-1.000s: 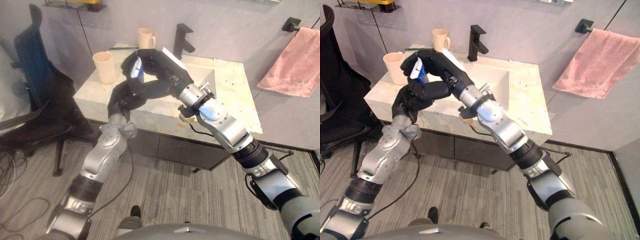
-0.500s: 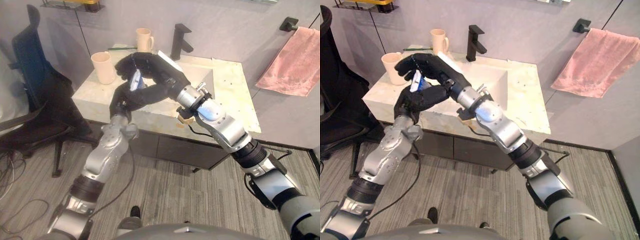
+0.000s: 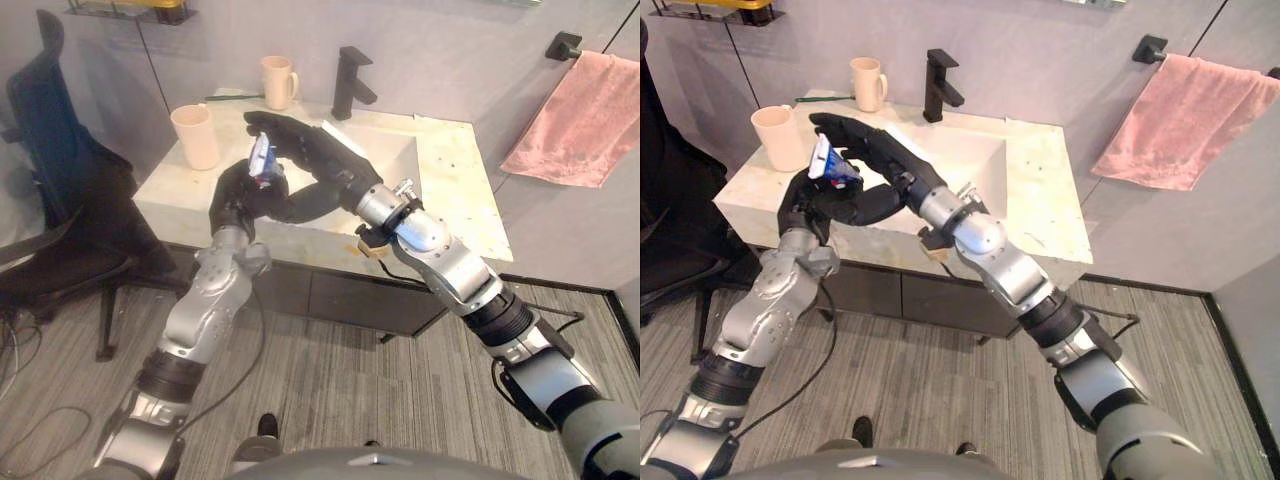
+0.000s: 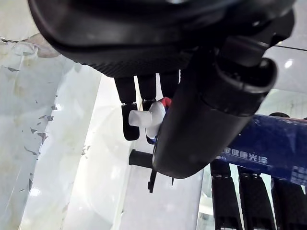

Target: Organize the bathroom.

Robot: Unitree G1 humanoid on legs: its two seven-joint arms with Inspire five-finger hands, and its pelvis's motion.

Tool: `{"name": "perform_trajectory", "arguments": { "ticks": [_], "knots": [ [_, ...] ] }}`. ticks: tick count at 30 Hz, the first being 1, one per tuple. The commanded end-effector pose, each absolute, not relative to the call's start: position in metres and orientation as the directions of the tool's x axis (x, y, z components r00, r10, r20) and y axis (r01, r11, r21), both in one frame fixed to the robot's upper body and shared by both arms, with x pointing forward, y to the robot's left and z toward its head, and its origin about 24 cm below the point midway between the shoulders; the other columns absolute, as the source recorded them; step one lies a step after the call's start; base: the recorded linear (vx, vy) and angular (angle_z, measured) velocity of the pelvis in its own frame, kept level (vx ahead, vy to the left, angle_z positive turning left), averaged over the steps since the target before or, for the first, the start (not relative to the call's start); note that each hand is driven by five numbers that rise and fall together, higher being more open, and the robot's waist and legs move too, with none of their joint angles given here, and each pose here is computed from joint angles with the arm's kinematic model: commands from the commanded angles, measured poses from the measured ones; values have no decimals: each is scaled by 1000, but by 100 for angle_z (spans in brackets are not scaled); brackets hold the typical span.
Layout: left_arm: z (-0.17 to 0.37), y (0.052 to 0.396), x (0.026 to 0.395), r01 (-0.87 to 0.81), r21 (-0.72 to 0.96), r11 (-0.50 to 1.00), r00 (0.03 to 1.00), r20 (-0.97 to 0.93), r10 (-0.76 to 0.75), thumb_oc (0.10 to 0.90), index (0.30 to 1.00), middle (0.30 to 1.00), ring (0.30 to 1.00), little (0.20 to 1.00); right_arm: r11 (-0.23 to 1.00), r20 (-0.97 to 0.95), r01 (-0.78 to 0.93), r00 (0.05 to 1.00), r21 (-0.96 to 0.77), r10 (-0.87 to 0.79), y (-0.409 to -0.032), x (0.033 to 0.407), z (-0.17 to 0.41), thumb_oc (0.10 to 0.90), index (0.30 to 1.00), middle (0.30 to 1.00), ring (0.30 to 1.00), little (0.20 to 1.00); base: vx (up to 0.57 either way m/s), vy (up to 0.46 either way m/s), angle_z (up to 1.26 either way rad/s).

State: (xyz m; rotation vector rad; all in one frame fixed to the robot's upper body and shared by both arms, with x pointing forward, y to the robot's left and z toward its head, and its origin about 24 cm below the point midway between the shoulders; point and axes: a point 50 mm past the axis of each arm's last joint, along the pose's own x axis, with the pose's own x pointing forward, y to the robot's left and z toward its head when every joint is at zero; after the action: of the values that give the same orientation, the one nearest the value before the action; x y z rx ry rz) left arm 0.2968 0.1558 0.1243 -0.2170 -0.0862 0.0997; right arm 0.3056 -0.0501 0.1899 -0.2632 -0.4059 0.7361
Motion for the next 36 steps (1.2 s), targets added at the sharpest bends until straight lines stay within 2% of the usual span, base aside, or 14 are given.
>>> {"name": "perform_trajectory", "arguments": {
  "ticks": [1,26,27,28,32,33,34,36],
  "knots": [
    [179,153,303,-22,-210,977,926,363,99,400,300,300,300,300,757,519,-549,558,-355,648,-50,295,242,800,900,900,900,900,0,0,0],
    [169,166,303,-112,-186,976,928,331,170,400,300,300,300,300,783,589,-517,530,-346,610,-63,286,257,800,900,900,900,900,0,0,-1],
    [169,167,303,-113,-187,976,928,331,170,400,300,300,300,300,781,584,-521,532,-345,613,-63,286,256,772,858,858,858,858,3,2,-3],
    [169,166,303,-112,-187,976,928,330,170,400,300,300,300,300,775,578,-531,531,-344,620,-63,287,255,596,594,594,594,594,0,0,0],
    [169,165,303,-111,-184,977,931,326,168,400,300,300,300,300,757,565,-550,520,-353,641,-59,286,253,562,542,542,542,542,0,0,0],
    [169,165,303,-112,-184,977,931,325,168,400,300,300,300,300,753,562,-554,518,-354,645,-58,286,252,563,545,545,545,545,0,0,0],
    [168,165,303,-113,-184,976,932,322,168,400,300,300,300,300,747,555,-560,516,-358,652,-56,286,252,800,900,900,900,900,0,0,0],
    [167,165,304,-113,-183,977,932,320,168,400,300,300,300,300,742,550,-566,514,-359,658,-55,286,252,800,900,900,900,900,0,0,0]
  ]
}}
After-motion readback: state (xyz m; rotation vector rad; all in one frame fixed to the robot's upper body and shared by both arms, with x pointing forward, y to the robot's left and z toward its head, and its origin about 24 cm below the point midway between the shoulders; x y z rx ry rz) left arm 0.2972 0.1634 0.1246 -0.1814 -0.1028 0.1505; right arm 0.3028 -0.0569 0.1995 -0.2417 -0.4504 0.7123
